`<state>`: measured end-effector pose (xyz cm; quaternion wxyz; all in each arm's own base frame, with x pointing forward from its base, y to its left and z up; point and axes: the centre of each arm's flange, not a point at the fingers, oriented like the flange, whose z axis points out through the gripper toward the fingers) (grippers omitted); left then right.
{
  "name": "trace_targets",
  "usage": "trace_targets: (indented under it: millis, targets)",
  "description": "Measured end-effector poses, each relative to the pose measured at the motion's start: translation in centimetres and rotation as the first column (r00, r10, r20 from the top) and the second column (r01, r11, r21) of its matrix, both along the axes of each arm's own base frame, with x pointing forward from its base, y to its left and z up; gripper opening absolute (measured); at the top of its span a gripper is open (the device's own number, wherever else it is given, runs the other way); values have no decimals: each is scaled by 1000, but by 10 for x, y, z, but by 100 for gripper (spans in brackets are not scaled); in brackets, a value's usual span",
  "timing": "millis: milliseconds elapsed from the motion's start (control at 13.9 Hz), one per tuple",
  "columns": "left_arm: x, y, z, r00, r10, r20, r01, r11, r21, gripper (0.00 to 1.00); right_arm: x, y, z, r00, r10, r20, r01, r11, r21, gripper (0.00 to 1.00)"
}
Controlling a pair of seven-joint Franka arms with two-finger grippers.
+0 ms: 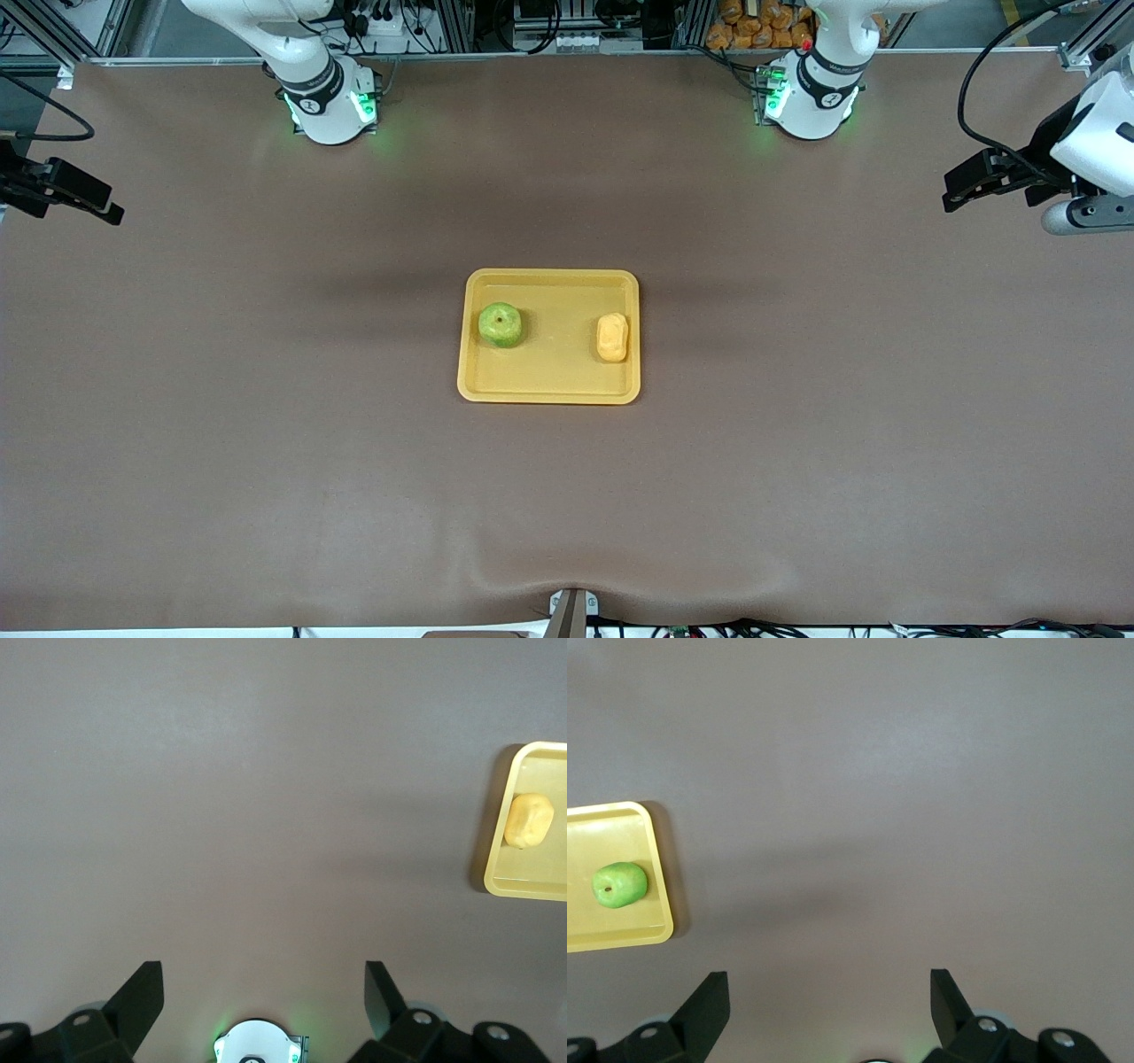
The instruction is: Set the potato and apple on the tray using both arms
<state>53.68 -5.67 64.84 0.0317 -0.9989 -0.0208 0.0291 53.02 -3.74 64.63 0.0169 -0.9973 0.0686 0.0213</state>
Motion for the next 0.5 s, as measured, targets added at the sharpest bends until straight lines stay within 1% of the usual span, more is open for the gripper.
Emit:
trace_targets:
  millis: [502]
  targets:
    - [0,0,0,1000,1,0,-1,1000,0,100,1,-1,1,1000,-2,9,2,1000,0,100]
